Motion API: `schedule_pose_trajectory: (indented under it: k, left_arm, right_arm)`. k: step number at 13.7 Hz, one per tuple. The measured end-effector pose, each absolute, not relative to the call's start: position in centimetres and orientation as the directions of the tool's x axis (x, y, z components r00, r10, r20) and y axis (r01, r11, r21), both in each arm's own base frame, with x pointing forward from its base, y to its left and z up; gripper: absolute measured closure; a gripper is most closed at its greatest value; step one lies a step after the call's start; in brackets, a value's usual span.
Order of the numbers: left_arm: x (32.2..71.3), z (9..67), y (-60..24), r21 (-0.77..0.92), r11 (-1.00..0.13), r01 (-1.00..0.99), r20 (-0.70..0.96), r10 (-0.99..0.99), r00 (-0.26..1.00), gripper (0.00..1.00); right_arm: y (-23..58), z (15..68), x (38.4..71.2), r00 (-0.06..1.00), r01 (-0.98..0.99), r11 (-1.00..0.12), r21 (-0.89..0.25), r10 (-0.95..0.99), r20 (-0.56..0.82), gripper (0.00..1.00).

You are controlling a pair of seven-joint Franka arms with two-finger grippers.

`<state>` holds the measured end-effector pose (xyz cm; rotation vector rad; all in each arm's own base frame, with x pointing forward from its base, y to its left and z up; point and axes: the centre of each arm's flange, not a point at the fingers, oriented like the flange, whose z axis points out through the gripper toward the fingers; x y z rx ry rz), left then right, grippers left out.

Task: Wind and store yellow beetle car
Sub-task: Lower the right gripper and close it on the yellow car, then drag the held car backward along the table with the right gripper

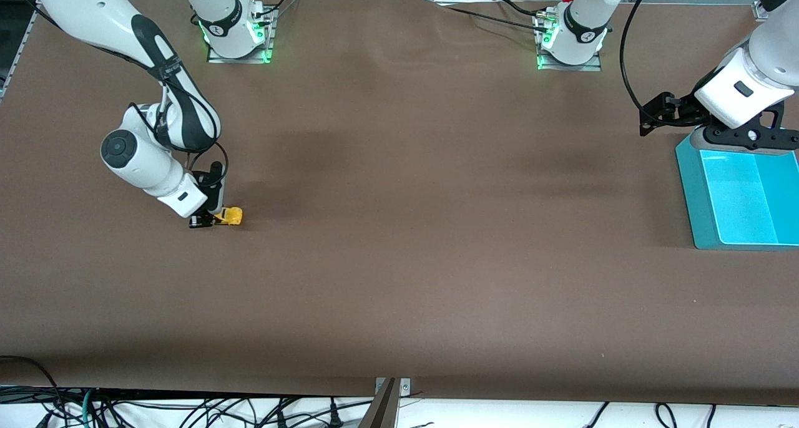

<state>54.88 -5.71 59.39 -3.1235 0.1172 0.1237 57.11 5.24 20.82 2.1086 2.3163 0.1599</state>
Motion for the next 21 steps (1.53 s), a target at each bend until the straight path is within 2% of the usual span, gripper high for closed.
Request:
schedule_pose_trajectory:
  k: [4, 10, 16, 21]
  left_arm:
    - [54.9, 59.4, -5.7, -0.010, -0.997, -0.075, -0.079, -0.074, 0.994, 0.00]
    - [54.9, 59.4, -5.7, -0.010, -0.997, -0.076, -0.079, -0.075, 0.994, 0.00]
    - [54.9, 59.4, -5.8, -0.010, -0.997, -0.076, -0.079, -0.075, 0.994, 0.00]
    - [54.9, 59.4, -5.8, -0.010, -0.997, -0.076, -0.079, -0.075, 0.994, 0.00]
  right_arm:
    - [9.1, 21.8, 56.8, -0.159, 0.985, 0.153, 0.075, 0.983, 0.087, 0.59]
    - [8.6, 20.0, 56.2, -0.148, 0.989, 0.146, 0.038, 0.985, 0.090, 0.59]
    - [5.5, 20.0, 56.5, -0.158, 0.987, 0.155, 0.039, 0.985, 0.075, 0.59]
    - [-0.3, 20.0, 56.7, -0.173, 0.984, 0.171, 0.044, 0.983, 0.057, 0.59]
